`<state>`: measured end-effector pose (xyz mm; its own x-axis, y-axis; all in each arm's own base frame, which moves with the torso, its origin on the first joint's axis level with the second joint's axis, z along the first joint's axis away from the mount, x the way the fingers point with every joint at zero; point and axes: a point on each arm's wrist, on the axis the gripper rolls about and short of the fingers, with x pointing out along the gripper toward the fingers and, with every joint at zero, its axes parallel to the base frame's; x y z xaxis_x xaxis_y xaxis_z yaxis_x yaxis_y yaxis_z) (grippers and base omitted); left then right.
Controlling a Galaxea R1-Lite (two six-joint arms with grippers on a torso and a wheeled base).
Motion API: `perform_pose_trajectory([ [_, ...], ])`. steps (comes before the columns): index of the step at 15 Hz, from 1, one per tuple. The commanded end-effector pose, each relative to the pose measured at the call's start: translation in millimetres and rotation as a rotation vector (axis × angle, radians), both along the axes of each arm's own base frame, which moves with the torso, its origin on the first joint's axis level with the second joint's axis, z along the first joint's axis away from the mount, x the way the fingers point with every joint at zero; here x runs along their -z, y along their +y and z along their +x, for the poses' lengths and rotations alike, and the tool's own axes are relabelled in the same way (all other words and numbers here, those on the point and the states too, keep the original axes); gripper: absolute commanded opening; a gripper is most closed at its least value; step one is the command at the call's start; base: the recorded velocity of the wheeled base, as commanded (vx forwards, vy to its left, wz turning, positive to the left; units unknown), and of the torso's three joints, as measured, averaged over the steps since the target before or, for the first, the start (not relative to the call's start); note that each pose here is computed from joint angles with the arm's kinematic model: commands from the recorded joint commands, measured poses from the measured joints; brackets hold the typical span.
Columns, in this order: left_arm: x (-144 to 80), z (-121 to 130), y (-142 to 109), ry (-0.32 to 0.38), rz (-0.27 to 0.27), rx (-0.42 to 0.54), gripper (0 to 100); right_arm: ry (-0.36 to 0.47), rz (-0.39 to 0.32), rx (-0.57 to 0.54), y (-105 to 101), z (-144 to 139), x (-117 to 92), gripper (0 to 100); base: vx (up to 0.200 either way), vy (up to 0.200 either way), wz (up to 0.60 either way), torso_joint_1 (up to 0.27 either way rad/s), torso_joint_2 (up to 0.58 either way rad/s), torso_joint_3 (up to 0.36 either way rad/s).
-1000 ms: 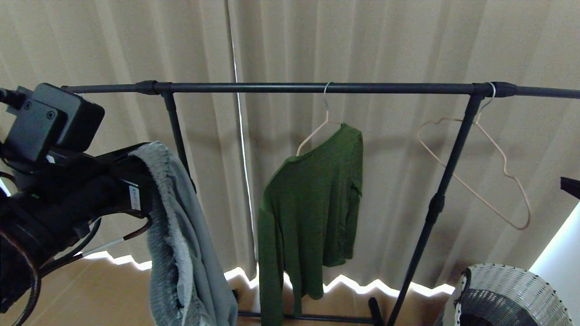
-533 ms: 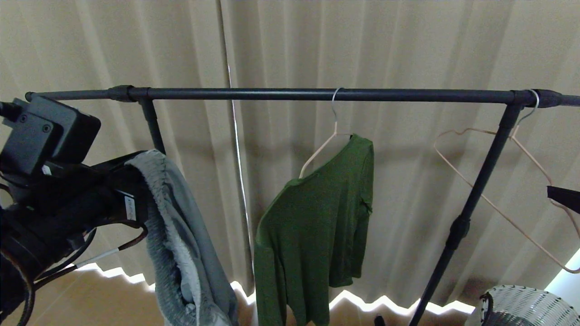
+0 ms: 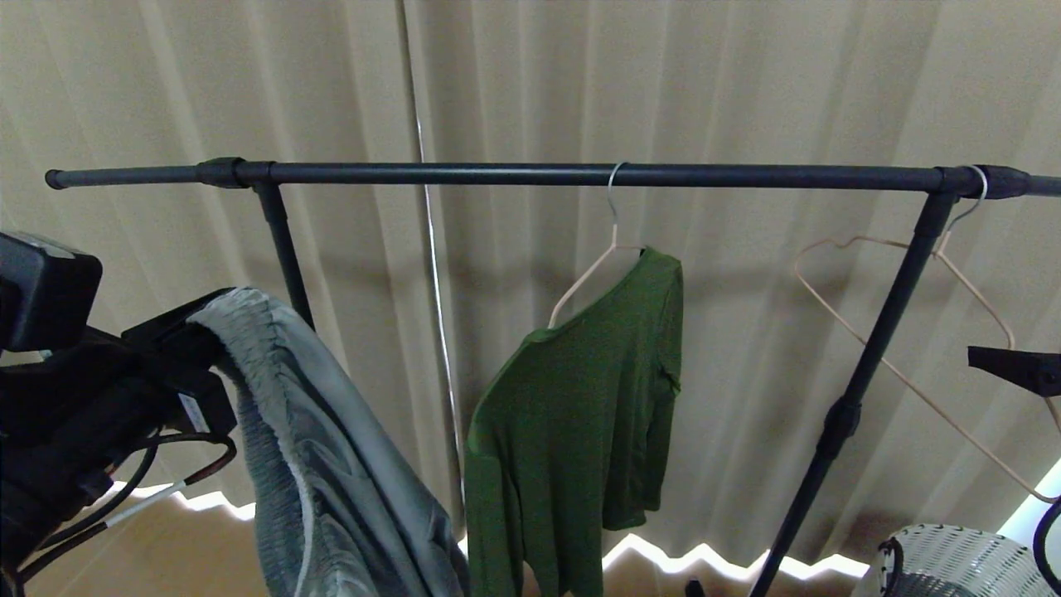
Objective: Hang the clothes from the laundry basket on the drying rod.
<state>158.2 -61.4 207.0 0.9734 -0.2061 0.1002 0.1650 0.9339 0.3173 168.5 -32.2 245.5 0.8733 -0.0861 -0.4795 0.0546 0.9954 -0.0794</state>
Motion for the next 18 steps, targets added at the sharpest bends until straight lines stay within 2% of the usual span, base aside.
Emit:
perform_pose_trajectory([
  [1, 6.9, 0.0, 1.4, 0.023, 0.011, -0.007, 0, 0.049, 0.014, 0.026, -6.5, 16.5, 5.8, 100, 0.000, 0.000, 0.00, 0.000, 0.00, 0.000],
  [5, 3.5, -0.5, 1.3, 0.006, 0.004, -0.006, 0, 0.114, 0.063, 0.080, -16.7, 37.6, 16.0, 100, 0.000, 0.000, 0.00, 0.000, 0.00, 0.000],
  [10, 5.3, -3.5, -3.8, 0.011, 0.011, 0.029, 0, 0.131, 0.064, 0.060, -13.5, 47.2, 21.4, 100, 0.000, 0.000, 0.00, 0.000, 0.00, 0.000],
  [14, 7.0, -5.3, -3.6, 0.014, 0.018, 0.032, 0, 0.147, 0.035, 0.058, -7.1, 63.0, 22.1, 100, 0.000, 0.000, 0.00, 0.000, 0.00, 0.000],
  [18, 7.2, -5.2, -3.6, 0.015, 0.018, 0.032, 0, 0.146, 0.031, 0.061, -6.8, 62.3, 21.5, 100, 0.000, 0.000, 0.00, 0.000, 0.00, 0.000],
])
